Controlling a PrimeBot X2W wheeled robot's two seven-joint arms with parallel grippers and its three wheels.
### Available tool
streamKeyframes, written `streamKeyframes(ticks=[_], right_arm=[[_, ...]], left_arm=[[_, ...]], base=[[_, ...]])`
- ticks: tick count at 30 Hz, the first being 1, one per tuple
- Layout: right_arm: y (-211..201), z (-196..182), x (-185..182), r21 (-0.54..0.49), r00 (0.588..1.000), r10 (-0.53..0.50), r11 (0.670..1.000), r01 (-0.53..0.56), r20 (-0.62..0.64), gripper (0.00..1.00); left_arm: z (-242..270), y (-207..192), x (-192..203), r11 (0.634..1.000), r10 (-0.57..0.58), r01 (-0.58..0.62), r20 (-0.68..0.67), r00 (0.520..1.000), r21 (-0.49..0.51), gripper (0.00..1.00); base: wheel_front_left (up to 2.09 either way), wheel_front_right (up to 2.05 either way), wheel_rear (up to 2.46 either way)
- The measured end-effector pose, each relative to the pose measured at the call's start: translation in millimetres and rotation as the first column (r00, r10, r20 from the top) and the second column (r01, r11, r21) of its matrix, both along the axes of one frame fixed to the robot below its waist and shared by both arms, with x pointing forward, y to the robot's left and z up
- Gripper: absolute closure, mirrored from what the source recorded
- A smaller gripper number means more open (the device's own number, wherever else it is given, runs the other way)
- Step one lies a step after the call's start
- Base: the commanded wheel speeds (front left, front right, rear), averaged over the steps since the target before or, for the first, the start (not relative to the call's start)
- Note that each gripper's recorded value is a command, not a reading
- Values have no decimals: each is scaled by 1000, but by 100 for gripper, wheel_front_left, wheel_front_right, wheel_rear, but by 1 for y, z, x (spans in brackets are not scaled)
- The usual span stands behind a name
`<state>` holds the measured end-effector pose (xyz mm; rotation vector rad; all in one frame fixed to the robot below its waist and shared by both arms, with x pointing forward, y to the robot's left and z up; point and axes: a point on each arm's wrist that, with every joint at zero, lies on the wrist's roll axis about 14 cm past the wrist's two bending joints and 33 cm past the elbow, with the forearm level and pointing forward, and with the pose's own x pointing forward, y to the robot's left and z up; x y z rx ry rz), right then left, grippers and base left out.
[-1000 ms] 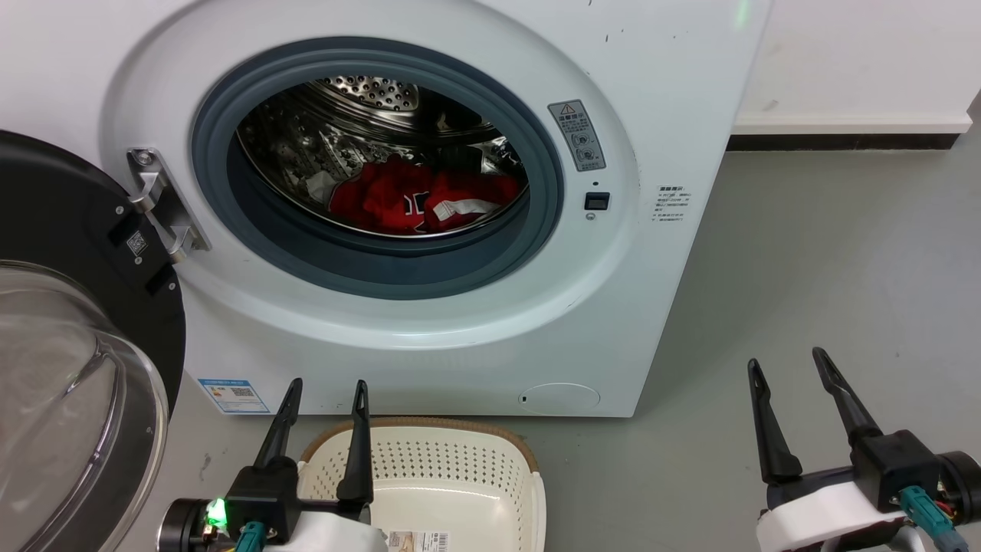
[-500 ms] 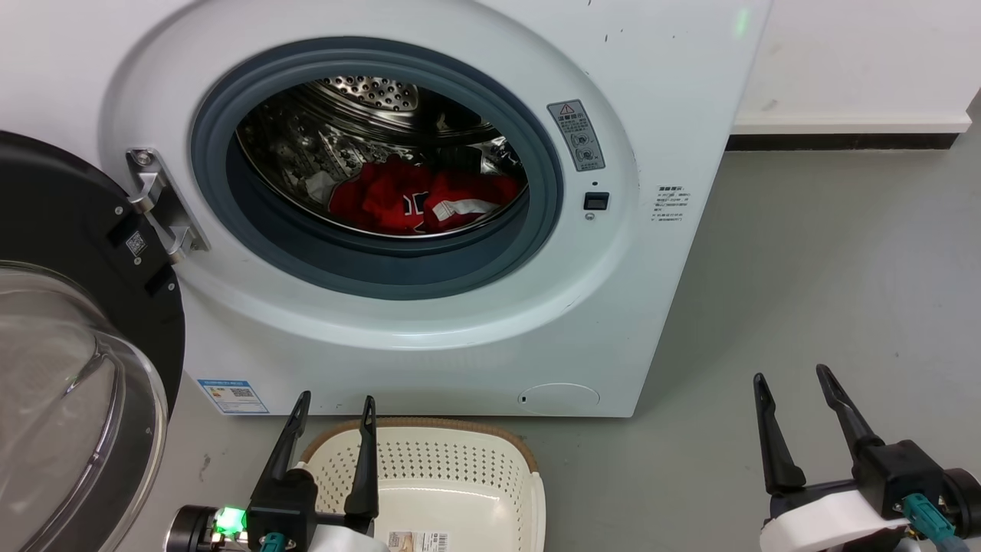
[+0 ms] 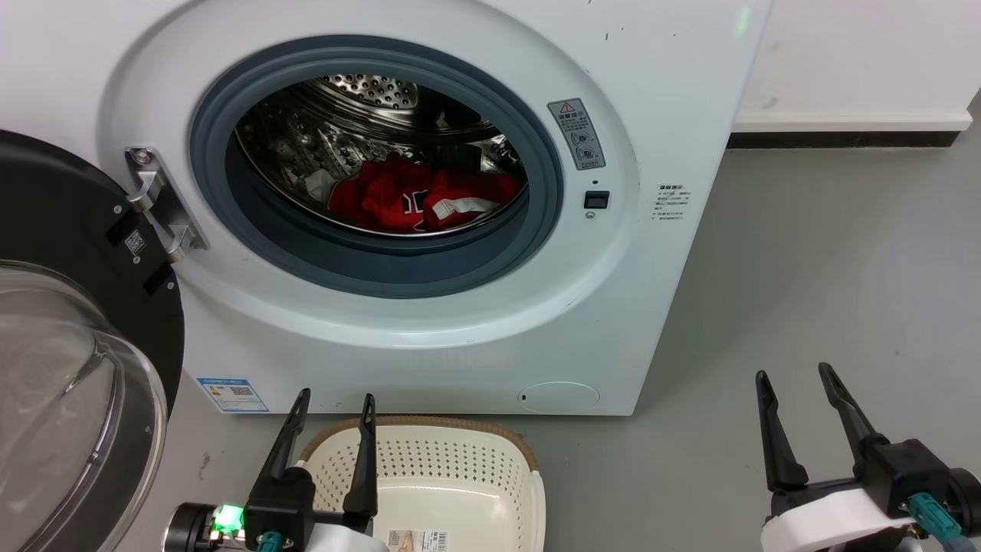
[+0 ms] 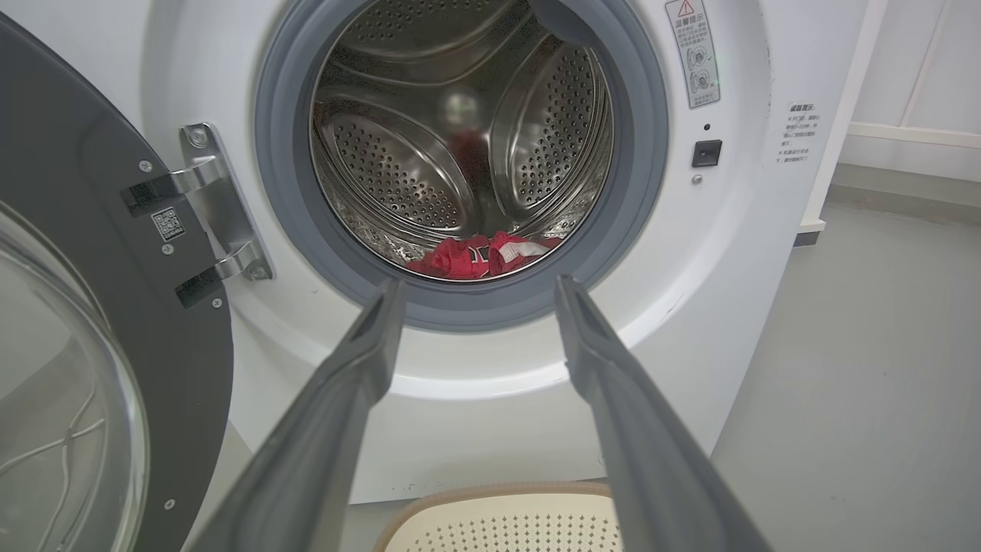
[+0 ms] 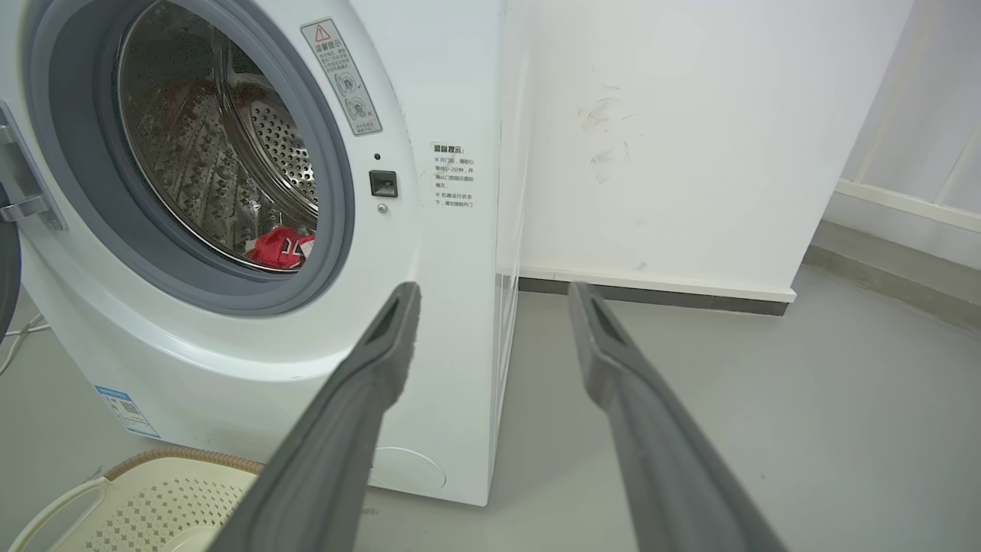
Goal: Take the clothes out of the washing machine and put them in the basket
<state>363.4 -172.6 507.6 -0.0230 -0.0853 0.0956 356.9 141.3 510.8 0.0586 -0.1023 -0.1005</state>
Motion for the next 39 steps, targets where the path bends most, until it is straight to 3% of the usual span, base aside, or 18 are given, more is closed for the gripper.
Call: streamKeyframes(ticks=[6,12,20,29,34,39], right_arm=[[-2,1,0,5,1000,-8,1000,8,2,0],[-11,-1,12,13,999,-35,999,35,-1,0],[-32,-27,34,39,993,-98,994,101,-71,0],[-54,-63,50,23,974,-156,987,162,-162,0],[-60,-75,60,27,968,-172,983,180,-181,0],[-80,-96,55,-8,944,-231,972,236,-237,0]], left_arm=[[-5,-4,2,1000,-19,19,-17,1000,-4,0],[-40,-15,21,992,-120,122,-124,985,13,0],[-59,-1,110,975,-166,186,-156,974,119,0],[-73,-7,239,947,-219,254,-183,958,196,0],[-91,-5,300,927,-186,267,-295,937,263,0],[-105,5,353,934,-113,237,-410,905,266,0]], base=[[0,0,0],[0,0,0],[0,0,0],[0,0,0],[0,0,0],[0,0,0]])
